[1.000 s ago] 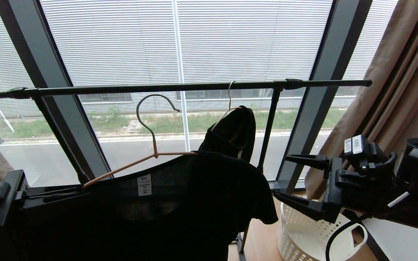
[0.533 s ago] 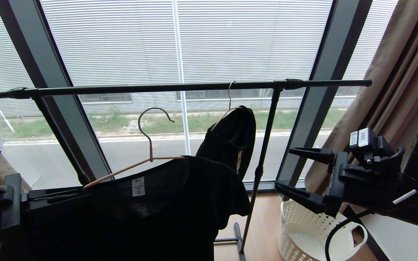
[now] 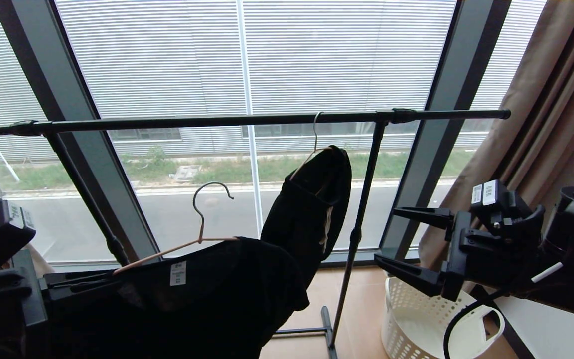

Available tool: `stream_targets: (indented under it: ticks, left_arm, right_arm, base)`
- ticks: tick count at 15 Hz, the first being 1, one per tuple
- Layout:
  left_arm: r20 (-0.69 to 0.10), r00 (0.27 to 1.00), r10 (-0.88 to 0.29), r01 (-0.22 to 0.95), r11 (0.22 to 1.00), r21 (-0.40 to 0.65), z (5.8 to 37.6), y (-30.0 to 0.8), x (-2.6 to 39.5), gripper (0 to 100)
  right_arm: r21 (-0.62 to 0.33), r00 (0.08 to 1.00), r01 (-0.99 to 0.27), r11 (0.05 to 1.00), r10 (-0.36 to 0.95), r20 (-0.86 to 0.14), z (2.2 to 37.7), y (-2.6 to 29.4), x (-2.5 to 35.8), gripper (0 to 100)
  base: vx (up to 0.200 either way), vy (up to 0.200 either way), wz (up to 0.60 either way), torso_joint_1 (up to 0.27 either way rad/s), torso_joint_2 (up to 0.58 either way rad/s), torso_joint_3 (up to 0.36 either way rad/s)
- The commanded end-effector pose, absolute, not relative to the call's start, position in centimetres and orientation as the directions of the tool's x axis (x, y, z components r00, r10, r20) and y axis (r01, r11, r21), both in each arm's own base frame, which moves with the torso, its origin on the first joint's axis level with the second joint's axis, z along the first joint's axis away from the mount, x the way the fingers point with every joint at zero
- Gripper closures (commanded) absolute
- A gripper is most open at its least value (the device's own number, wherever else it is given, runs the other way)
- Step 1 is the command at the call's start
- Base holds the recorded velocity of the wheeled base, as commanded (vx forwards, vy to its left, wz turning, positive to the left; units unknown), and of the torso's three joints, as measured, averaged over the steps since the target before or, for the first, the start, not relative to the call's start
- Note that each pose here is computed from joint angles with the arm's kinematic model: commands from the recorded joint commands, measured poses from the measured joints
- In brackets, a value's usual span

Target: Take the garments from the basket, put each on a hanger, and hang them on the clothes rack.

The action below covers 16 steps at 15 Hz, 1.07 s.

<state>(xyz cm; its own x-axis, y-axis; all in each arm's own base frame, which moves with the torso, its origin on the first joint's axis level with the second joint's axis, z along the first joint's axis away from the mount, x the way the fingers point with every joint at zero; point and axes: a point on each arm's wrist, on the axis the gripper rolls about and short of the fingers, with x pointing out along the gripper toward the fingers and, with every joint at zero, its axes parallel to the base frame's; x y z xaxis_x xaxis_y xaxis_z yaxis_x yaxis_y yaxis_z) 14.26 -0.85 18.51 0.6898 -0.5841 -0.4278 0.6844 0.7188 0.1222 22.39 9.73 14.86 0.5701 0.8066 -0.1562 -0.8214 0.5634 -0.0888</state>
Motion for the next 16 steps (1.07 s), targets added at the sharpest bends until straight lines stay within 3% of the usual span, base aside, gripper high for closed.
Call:
stream_targets:
  ticks: [1, 6, 11, 16]
  left_arm:
    - [-0.453, 0.698, -0.555, 0.667, 0.733, 0.13, 18.1, -0.4, 14.6, 100]
    - [-0.499, 0.755, -0.424, 0.577, 0.792, 0.201, 18.1, 0.2, 15.0, 100]
    - [-0.493, 0.784, -0.378, 0.537, 0.812, 0.231, 18.4, 0.9, 15.0, 100]
    - [-0.55, 0.808, -0.212, 0.438, 0.84, 0.32, 18.0, 1.7, 15.6, 100]
  right_arm:
    - [-0.084, 0.568, -0.823, 0.562, 0.807, -0.163, 14.6, 9.8, 22.5, 0]
    - [-0.082, 0.568, -0.823, 0.562, 0.806, -0.166, 14.6, 9.8, 22.6, 0]
    - [-0.082, 0.568, -0.823, 0.562, 0.806, -0.166, 14.6, 9.8, 22.6, 0]
    - [-0.074, 0.566, -0.823, 0.563, 0.805, -0.179, 14.1, 9.9, 22.9, 0]
  base:
    - [0.0, 0.0, 0.0, 0.0, 0.0, 0.0]
    - [0.0, 0.0, 0.0, 0.0, 0.0, 0.0]
    - [0.0, 0.0, 0.0, 0.0, 0.0, 0.0]
    - [0.0, 0.0, 0.0, 0.0, 0.0, 0.0]
